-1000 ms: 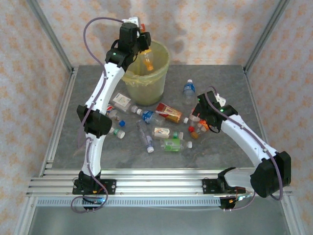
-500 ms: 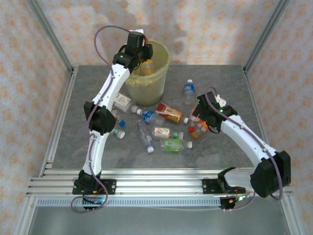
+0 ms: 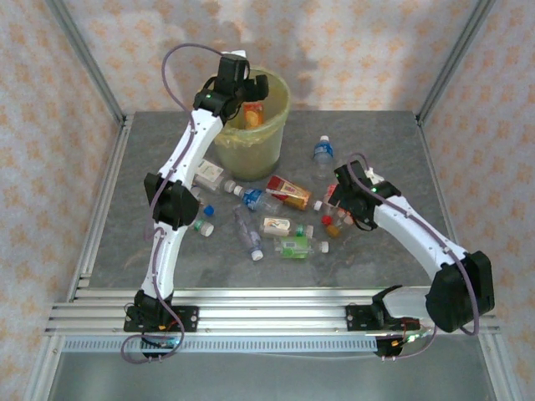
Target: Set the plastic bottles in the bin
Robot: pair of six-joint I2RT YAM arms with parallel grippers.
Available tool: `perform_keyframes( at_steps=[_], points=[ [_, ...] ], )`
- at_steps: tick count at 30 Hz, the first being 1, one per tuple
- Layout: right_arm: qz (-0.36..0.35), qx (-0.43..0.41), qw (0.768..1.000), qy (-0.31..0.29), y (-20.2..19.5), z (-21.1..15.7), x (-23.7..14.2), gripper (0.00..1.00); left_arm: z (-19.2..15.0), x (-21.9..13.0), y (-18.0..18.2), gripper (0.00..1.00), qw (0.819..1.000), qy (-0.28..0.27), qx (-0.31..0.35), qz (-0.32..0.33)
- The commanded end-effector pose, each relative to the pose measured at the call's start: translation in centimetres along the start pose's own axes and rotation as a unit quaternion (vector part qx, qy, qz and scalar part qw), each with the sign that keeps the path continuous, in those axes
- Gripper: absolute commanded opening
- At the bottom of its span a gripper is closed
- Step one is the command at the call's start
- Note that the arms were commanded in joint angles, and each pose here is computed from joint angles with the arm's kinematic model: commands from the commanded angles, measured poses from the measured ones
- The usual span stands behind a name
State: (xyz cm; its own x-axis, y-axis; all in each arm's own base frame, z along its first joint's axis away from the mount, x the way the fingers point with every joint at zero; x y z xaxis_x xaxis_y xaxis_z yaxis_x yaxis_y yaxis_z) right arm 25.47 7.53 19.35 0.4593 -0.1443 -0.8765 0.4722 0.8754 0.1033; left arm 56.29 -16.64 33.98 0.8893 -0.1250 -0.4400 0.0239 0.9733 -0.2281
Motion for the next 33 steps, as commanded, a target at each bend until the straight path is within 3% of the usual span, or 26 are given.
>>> perform_keyframes(
  at_steps=[1, 10, 20, 26, 33],
  points=[
    [-0.021, 0.003, 1.0, 0.01, -0.7, -0.4, 0.5, 0.99, 2.6, -1.9, -0.6, 0.97, 0.999, -0.045, 0.004, -0.001],
    [-0.022, -0.001, 1.0, 0.018, -0.7, -0.6, 0.6, 0.99, 8.3, -7.9, -0.7, 1.0, 0.991, -0.135, -0.011, -0.008],
    [-0.022, -0.005, 0.999, 0.031, -1.5, -1.4, 0.0, 0.99, 13.1, -19.4, 0.5, 1.0, 0.979, -0.203, -0.03, 0.016],
    [-0.023, -0.004, 0.999, 0.04, -2.1, -2.2, -0.2, 0.99, 12.6, -25.4, 2.4, 1.0, 0.977, -0.204, -0.048, 0.048],
    [-0.015, -0.011, 0.998, 0.057, -2.2, -3.3, -0.2, 0.99, 8.4, -29.3, 4.9, 1.0, 0.976, -0.194, -0.075, 0.07]
  ],
)
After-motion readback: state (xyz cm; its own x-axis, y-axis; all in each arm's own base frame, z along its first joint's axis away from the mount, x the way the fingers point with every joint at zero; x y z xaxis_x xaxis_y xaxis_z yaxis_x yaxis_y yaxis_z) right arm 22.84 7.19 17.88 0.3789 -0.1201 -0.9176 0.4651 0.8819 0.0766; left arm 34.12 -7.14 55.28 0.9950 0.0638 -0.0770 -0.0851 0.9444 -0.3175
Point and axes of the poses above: each hand's point on the last joint's axis, 136 mm out from that joint toward the fingers, its own x axis out along the fingers, its own y axis along the line the jaws close on, z = x × y, the point moved 7 cm from there along -x, back along the fingers, and after that the axes turned 1 degree about -x, right-handed, at the moved point
